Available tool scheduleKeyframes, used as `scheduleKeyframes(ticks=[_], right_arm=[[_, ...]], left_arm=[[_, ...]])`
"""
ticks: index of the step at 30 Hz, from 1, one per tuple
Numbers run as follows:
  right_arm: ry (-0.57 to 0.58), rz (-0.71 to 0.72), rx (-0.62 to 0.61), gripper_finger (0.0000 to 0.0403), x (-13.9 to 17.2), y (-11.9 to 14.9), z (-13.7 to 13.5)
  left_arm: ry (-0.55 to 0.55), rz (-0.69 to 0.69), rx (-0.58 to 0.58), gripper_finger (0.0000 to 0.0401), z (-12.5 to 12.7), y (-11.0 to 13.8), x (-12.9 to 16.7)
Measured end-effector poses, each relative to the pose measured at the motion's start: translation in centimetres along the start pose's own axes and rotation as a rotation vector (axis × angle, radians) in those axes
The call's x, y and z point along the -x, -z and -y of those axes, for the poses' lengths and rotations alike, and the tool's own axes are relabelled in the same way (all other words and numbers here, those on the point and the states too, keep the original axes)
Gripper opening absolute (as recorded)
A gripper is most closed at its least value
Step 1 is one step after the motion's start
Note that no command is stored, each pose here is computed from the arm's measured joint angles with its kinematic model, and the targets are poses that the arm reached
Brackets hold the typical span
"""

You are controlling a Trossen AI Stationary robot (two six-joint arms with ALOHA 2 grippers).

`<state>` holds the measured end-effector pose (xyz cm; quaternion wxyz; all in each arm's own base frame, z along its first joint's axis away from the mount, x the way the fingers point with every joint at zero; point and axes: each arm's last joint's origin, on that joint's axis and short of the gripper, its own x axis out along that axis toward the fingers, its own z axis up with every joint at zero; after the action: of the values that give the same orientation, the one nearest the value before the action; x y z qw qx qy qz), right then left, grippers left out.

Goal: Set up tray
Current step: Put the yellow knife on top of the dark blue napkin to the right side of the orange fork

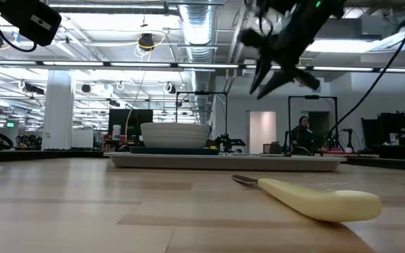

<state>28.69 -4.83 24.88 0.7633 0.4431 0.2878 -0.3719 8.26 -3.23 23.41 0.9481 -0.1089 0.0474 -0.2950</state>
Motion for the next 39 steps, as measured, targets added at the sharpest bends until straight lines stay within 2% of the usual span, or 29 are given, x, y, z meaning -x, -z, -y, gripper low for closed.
scheduleKeyframes(ticks=[5, 11, 15, 19, 24, 30, 33, 36, 39], right_arm=[[-0.024, 0.16, 0.065, 0.0074, -0.2, 7.1, -3.4], [-0.129, 0.265, 0.101, 0.0074, -3.5, 14.8, -5.7], [-0.187, 0.3, 0.115, 0.0074, -5.9, 18.6, -6.3], [-0.197, 0.295, 0.162, 0.0074, -7.2, 21.2, -7.6], [-0.233, 0.277, 0.308, 0.0074, -6.9, 22.9, -9.8], [-0.329, 0.237, 0.536, 0.0074, -5.2, 22.5, -13.1], [-0.376, 0.268, 0.537, 0.0074, -4.4, 21.6, -14.8], [-0.425, 0.289, 0.488, 0.0074, -4.0, 20.6, -16.0], [-0.519, 0.174, 0.539, 0.0074, -4.3, 19.4, -16.8]], left_arm=[[-0.001, 0.0, -0.007, 0.0193, 0.0, 0.0, 0.0], [-0.003, 0.0, -0.007, 0.0193, 0.0, 0.0, 0.0], [-0.007, 0.001, -0.007, 0.0193, 0.0, 0.0, 0.0], [-0.015, 0.003, -0.007, 0.0193, 0.0, 0.0, 0.0], [-0.015, 0.003, -0.007, 0.0193, 0.0, 0.0, 0.0], [-0.015, -0.001, -0.003, 0.0193, -0.1, 0.0, 0.0], [-0.016, -0.005, 0.0, 0.0193, -0.1, 0.1, 0.0], [-0.016, -0.005, 0.001, 0.0193, -0.1, 0.1, 0.0], [-0.016, -0.005, 0.003, 0.0193, -0.1, 0.1, 0.0]])
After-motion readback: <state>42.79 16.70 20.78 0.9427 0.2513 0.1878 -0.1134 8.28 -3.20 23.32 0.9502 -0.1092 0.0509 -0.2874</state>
